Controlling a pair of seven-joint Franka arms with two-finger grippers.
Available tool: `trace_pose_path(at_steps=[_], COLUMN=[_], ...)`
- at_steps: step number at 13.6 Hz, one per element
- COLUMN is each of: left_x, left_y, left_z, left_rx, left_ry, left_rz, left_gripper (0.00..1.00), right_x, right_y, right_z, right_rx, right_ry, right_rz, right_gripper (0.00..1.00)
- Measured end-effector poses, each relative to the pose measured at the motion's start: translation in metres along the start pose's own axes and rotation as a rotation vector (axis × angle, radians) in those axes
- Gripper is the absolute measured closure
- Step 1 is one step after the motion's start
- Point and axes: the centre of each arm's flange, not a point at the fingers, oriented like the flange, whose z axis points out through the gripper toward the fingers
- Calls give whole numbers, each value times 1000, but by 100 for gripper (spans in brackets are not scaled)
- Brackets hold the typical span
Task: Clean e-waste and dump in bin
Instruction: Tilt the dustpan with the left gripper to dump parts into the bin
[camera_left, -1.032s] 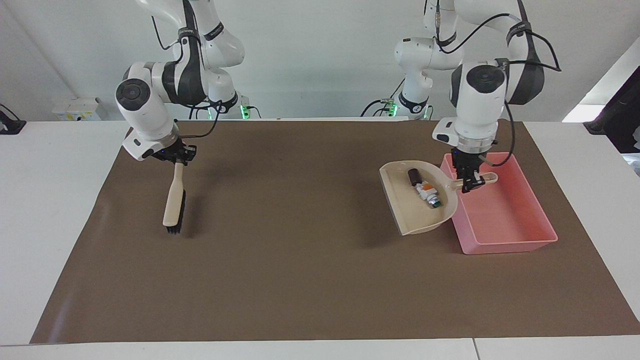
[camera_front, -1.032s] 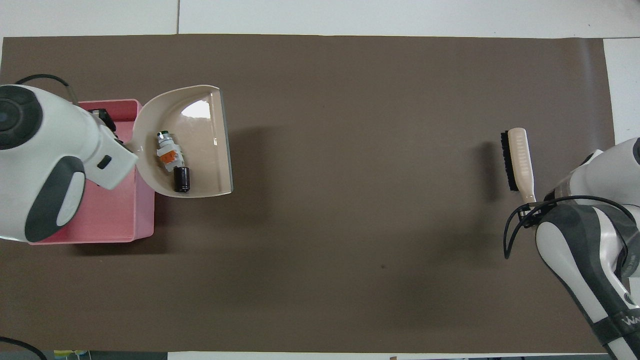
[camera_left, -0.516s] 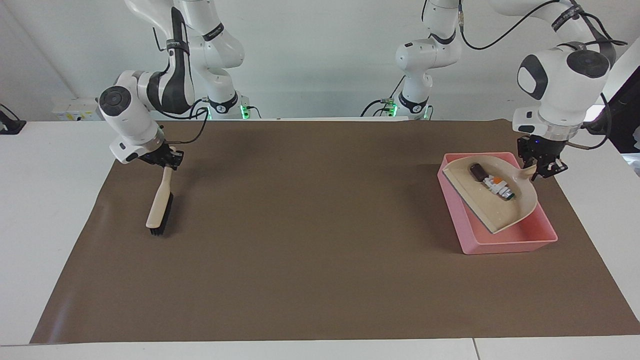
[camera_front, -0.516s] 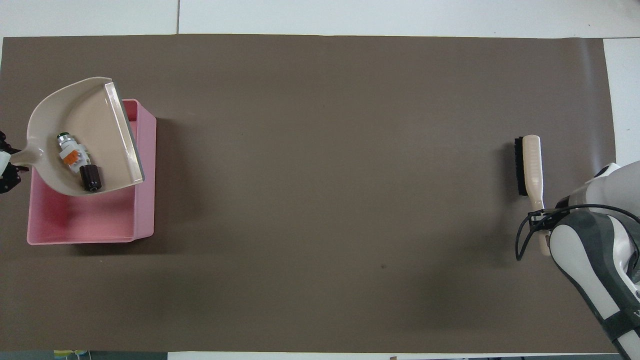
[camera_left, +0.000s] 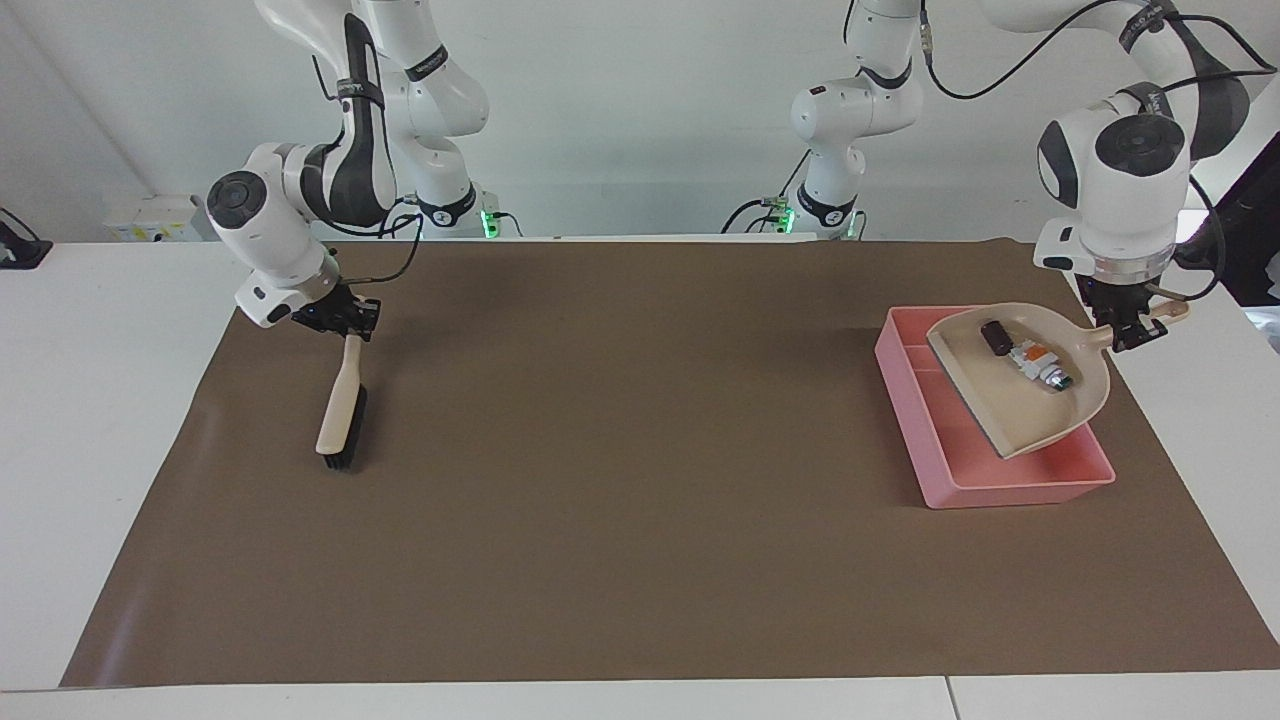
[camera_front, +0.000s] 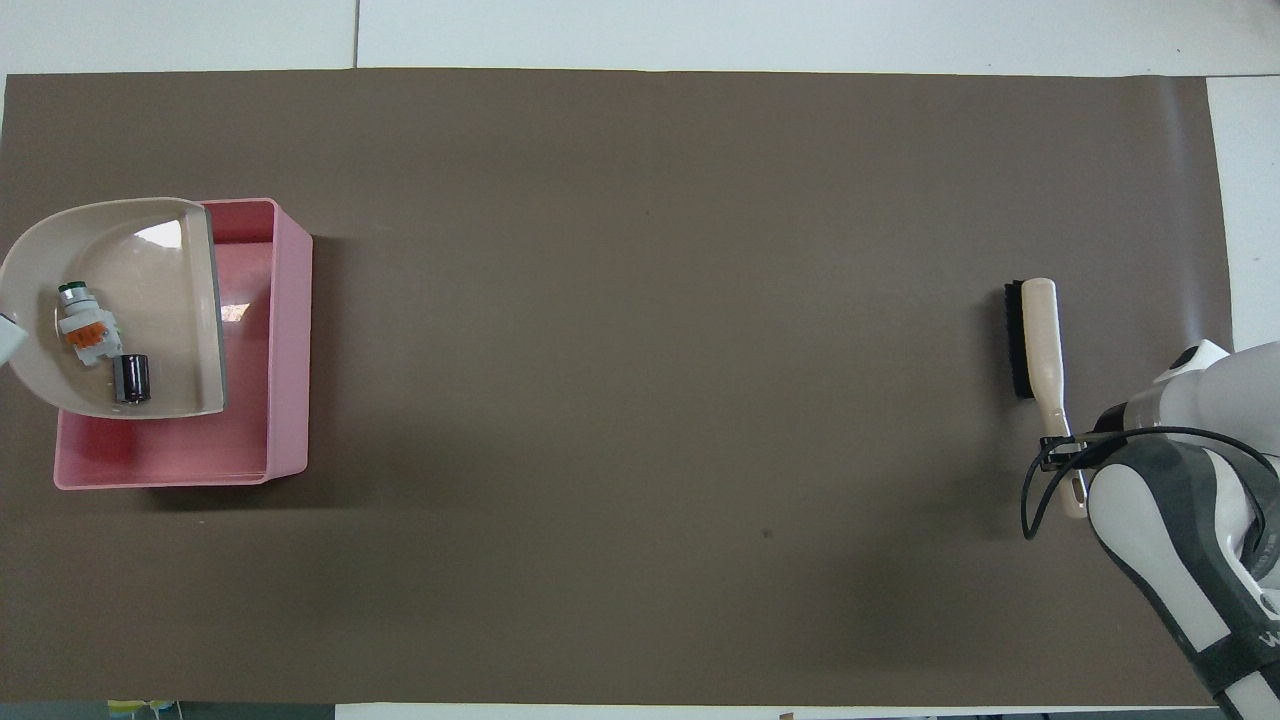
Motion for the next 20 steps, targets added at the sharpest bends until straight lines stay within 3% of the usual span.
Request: trace_pose_path(at_steps=[6,12,13,18,19,20], left_x=[29,50,52,48,43,39], left_y=[1,5,5,4,2,0], left_z=[3,-43,-50,-67,-74,-85], left_rx=[-4,-60,-57,-51,-50,-43], left_ry=[-209,-321,-346,-395,-385,-347], left_rz=[180,220,228,225,204,176], left_gripper=[68,68,68,68,68,68], right_x=[-2,-2,-2,6,12,19], right_y=[0,0,0,-3,-6,-10], right_z=[7,7,7,-15,-31,-51], right_rx=[1,0,0,-3,-7,-14], right_ry=[-4,-5,-5,-8,4,33], right_rz=[-1,-4,-4,-15,-22,-33], right_gripper=[74,74,68,10,1,0])
